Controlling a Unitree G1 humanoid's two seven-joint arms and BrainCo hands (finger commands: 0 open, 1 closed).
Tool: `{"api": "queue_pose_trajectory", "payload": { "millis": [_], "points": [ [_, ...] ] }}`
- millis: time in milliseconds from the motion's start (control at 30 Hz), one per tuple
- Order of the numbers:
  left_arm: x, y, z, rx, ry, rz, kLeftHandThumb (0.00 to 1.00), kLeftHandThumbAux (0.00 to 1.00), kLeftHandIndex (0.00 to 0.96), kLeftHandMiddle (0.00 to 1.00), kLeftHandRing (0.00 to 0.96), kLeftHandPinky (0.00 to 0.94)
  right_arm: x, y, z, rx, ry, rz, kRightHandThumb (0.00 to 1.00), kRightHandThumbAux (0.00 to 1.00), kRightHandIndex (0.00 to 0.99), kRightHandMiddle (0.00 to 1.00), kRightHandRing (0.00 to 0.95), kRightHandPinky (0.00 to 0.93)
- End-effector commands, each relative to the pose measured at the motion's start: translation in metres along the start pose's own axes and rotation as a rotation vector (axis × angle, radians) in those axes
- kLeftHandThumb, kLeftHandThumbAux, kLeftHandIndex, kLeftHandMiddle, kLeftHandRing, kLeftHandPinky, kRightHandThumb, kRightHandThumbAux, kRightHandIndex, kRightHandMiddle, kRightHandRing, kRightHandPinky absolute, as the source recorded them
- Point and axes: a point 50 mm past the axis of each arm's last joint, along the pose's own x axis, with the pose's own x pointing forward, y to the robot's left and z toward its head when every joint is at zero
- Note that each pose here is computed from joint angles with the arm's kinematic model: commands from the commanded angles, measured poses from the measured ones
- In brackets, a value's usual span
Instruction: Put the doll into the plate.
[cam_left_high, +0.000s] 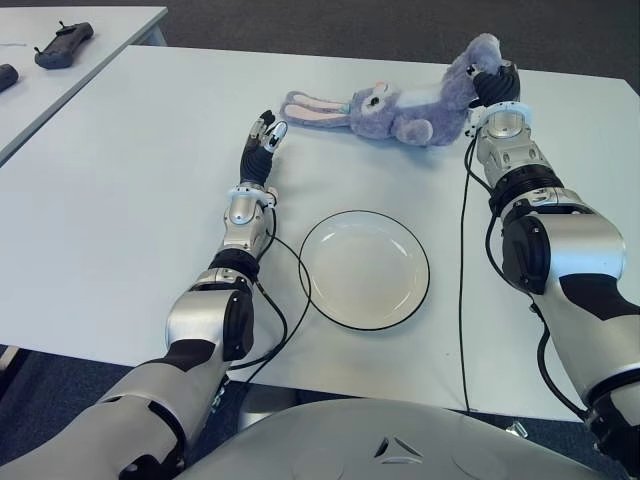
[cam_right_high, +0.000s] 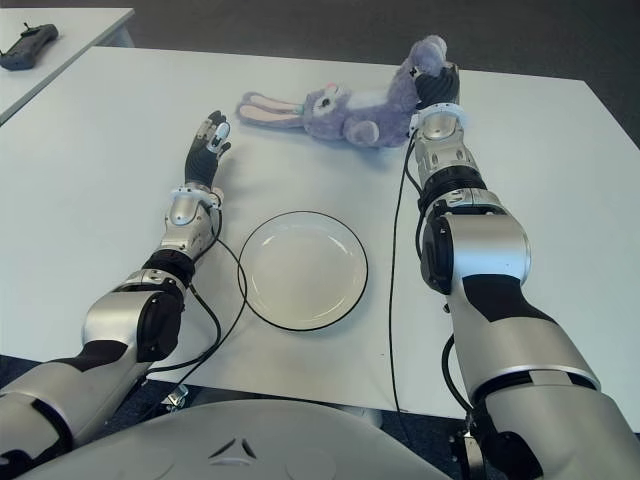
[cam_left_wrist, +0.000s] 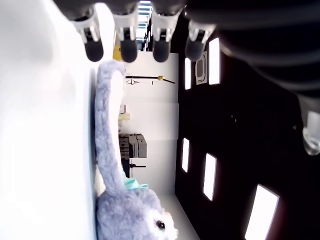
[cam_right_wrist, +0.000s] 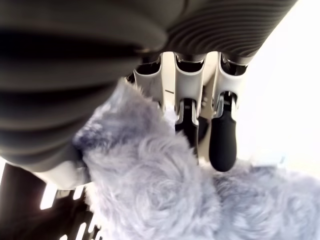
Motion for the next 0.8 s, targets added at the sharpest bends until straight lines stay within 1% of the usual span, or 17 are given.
{"api": "queue_pose_trajectory", "payload": {
  "millis": [33,67,100,200,267,500,800],
  "points": [
    [-0.0974,0.0052,-0.1176,-0.101,0.533,0.086,0.000,0.397,0.000,0.000,0.000,0.000,-0.0013,0.0071,-0.0046,0.096,0.091,0.005,0.708,0.698,0.431,0.642,0.664,0.714],
    [-0.0974,0.0058,-0.1176,-0.093,0.534,0.087,0.000,0.397,0.000,0.000,0.000,0.000,-0.0013,0.0066,-0.0046,0.096,0.091,-0.003,0.708,0.697,0.431,0.652,0.675,0.726],
    [-0.0974,0.0062,-0.1176,-0.086,0.536,0.087,0.000,0.398,0.000,0.000,0.000,0.000,-0.0013,0.0063,-0.0045,0.096,0.090,-0.009,0.706,0.697,0.435,0.688,0.709,0.764],
    [-0.0976,0.0073,-0.1175,-0.077,0.533,0.091,0.000,0.396,0.000,0.000,0.000,0.000,-0.0013,0.0062,-0.0032,0.088,0.088,-0.025,0.704,0.697,0.438,0.718,0.736,0.801],
    [-0.0976,0.0070,-0.1173,-0.084,0.529,0.095,0.000,0.397,0.000,0.000,0.000,0.000,-0.0013,0.0061,-0.0022,0.085,0.087,-0.037,0.710,0.702,0.439,0.762,0.772,0.823],
    [-0.0983,0.0068,-0.1184,-0.081,0.543,0.096,0.000,0.413,0.000,0.000,0.000,0.000,-0.0012,0.0052,-0.0017,0.104,0.089,-0.053,0.719,0.707,0.439,0.785,0.795,0.827],
    [-0.0975,0.0053,-0.1170,-0.086,0.522,0.089,0.000,0.390,0.000,0.000,0.000,0.000,-0.0011,0.0047,-0.0007,0.118,0.096,-0.073,0.726,0.709,0.441,0.794,0.814,0.831]
  ]
}}
